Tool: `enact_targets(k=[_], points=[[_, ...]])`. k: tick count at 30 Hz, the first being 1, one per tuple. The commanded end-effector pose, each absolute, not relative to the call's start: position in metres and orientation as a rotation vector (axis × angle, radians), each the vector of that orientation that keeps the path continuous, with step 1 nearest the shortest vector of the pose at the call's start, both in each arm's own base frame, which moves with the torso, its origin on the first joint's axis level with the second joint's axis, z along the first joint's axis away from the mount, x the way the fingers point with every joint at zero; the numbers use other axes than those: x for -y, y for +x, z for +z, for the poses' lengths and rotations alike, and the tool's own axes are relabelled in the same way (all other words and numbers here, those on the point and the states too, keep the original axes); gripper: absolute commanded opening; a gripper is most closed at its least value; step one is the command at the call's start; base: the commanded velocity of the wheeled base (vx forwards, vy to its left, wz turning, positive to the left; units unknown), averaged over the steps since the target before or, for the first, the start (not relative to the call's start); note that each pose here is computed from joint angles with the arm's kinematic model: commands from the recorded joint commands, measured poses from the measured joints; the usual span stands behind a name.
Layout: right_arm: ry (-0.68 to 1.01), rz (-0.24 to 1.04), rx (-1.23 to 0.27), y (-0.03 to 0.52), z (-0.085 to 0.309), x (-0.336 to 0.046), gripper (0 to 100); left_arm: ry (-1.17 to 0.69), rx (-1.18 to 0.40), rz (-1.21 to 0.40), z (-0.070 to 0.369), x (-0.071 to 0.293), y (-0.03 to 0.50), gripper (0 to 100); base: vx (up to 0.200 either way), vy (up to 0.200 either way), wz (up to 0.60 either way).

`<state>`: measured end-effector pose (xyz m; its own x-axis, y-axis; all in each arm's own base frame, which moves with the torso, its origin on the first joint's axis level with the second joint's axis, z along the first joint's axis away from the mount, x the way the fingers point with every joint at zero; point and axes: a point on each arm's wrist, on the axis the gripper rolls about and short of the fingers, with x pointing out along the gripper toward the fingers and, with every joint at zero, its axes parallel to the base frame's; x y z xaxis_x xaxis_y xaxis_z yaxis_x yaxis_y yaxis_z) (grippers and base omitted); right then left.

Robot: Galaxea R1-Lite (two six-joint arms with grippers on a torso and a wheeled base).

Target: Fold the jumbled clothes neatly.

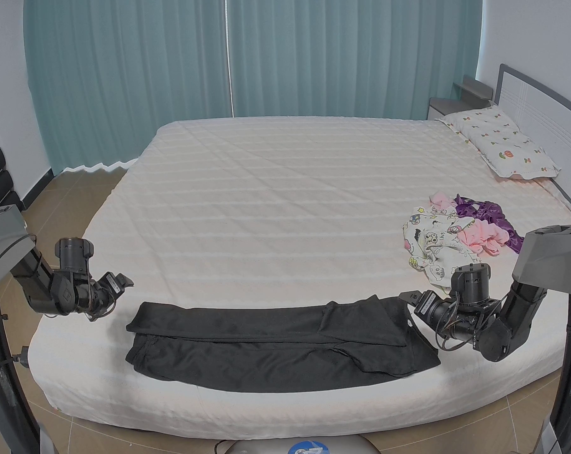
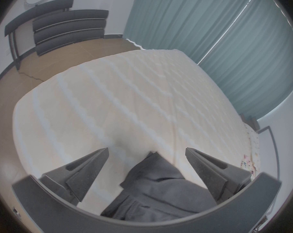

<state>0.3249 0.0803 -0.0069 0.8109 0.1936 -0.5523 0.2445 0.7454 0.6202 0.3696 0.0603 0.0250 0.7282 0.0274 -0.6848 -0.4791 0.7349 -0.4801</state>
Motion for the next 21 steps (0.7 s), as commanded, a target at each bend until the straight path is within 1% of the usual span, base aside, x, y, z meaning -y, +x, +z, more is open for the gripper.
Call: enact_targets(k=[1,6,15,16,18,21], points=[[0.760,-0.029,-0.661,0.326,-0.014,-0.082,100,-0.684,-0.757,0.228,0.010,-0.059,0.398,100,0.000,0.000,0.00],[0.760,-0.024,-0.663,0.326,-0.014,-0.084,100,-0.650,-0.801,0.199,-0.008,-0.051,0.406,100,0.000,0.000,0.00],[0.760,-0.024,-0.665,0.325,-0.014,-0.085,100,-0.614,-0.843,0.173,-0.025,-0.041,0.410,100,0.000,0.000,0.00],[0.760,-0.024,-0.665,0.325,-0.014,-0.085,100,-0.614,-0.843,0.173,-0.025,-0.041,0.410,0,0.000,0.000,0.00],[0.766,-0.026,-0.665,0.325,-0.014,-0.085,100,-0.596,-0.848,0.177,-0.027,-0.041,0.410,0,0.000,0.000,0.00],[0.820,-0.034,-0.690,0.325,-0.020,-0.085,100,-0.588,-0.843,0.192,-0.027,-0.041,0.410,0,0.000,0.000,0.00]])
